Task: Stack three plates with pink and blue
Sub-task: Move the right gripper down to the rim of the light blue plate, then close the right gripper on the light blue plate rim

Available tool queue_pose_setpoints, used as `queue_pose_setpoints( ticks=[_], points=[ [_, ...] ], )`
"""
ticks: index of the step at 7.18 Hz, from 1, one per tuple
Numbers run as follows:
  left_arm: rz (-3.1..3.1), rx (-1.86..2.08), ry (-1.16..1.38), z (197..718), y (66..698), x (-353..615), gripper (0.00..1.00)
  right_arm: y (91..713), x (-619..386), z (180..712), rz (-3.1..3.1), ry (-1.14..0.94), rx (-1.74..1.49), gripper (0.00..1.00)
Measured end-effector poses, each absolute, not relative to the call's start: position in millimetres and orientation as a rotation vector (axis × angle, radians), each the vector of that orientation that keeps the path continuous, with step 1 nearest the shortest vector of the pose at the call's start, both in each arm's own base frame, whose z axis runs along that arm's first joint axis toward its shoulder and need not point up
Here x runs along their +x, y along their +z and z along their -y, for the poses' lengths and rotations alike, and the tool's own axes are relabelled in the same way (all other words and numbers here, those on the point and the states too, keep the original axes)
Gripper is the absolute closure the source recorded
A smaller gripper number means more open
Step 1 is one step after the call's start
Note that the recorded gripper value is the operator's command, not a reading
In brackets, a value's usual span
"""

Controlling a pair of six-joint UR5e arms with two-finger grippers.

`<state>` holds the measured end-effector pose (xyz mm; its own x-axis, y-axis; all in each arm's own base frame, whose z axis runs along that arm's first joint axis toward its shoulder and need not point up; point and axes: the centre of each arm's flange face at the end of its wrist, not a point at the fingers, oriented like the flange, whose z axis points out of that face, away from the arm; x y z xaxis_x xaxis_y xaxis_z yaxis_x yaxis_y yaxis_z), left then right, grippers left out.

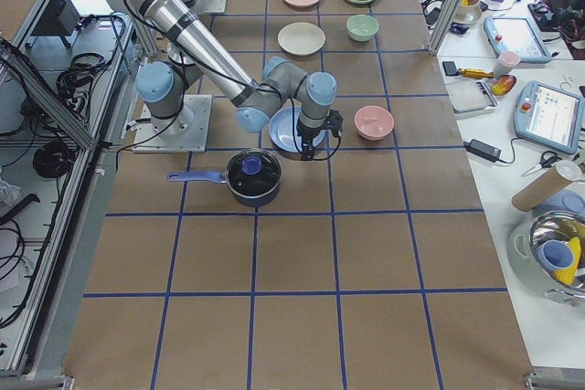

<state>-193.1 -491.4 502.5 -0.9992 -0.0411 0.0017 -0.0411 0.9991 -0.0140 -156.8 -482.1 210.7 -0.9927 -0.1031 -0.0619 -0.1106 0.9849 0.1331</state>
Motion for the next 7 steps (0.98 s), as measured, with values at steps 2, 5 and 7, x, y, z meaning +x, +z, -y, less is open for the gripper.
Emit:
queue_pose_setpoints(
  ticks=[2, 5, 7],
  points=[
    [3.139, 0.066, 0.022, 491, 503, -193, 0.0, 206, -156, 482, -3.084, 0.22, -0.051, 0.0],
    [3.139, 0.066, 0.023, 492, 503, -193, 0.0, 194, -148, 477, -3.124, 0.154, 0.082, 0.0],
    [3.139, 0.068, 0.021, 492, 502, -192, 0.0, 185, -141, 467, -3.137, 0.12, 0.08, 0.16]
  ],
)
